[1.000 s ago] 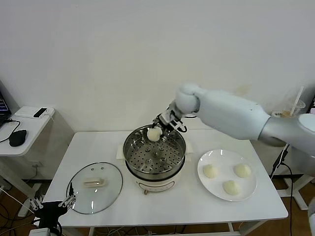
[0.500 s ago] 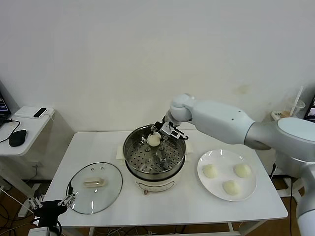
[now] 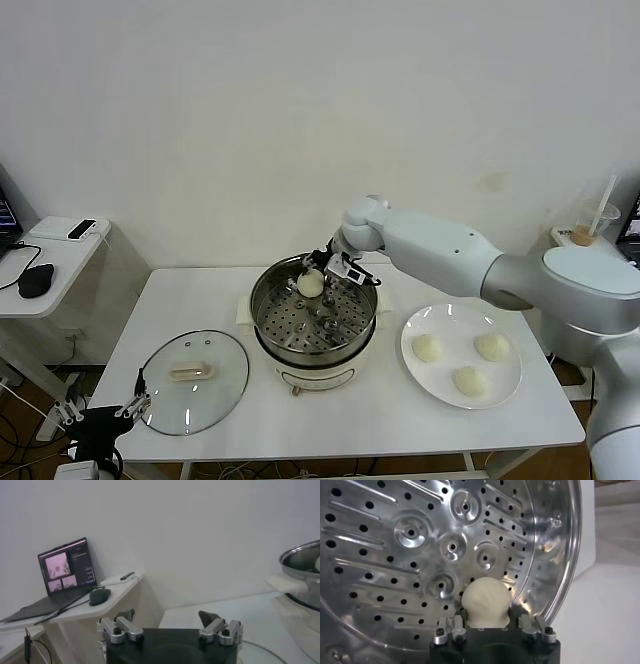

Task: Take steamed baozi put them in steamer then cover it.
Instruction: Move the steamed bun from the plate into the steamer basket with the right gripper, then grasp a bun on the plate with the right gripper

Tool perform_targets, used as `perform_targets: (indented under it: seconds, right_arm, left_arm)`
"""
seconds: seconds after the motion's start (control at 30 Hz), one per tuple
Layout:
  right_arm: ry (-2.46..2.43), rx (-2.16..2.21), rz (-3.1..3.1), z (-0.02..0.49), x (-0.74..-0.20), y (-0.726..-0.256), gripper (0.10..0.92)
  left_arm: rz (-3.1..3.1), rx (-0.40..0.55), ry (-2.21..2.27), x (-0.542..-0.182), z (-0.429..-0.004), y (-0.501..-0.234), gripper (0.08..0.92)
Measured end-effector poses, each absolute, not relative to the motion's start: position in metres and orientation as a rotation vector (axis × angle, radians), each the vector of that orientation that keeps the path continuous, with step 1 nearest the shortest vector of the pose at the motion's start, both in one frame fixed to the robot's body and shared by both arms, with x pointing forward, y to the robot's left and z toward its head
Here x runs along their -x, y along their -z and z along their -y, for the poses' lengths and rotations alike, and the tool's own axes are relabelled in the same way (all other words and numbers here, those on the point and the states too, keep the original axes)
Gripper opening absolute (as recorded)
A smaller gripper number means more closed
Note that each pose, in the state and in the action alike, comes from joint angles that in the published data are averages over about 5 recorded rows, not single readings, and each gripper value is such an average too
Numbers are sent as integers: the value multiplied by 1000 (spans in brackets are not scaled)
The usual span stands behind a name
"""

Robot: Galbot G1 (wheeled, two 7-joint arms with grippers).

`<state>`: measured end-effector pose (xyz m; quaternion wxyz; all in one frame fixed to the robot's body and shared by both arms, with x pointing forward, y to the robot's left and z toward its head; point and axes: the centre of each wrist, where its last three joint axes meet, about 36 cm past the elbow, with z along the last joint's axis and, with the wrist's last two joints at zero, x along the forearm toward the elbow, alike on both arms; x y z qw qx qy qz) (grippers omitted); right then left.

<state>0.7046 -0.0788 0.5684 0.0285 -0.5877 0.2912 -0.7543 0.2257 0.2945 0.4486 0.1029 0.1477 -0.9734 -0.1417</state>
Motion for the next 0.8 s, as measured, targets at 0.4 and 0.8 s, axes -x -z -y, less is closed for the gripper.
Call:
perform_targets:
  seconds: [0.4,0.8]
  right_arm:
    - [2308,1855,-1234,98,-691,-638,823]
    - [2398,1834,-1710,185,-661,-686,823]
  left_arm:
    - [2875,-432,424,-225,-297,-452,823]
    - [2886,-403,429,-227,-300,-460,823]
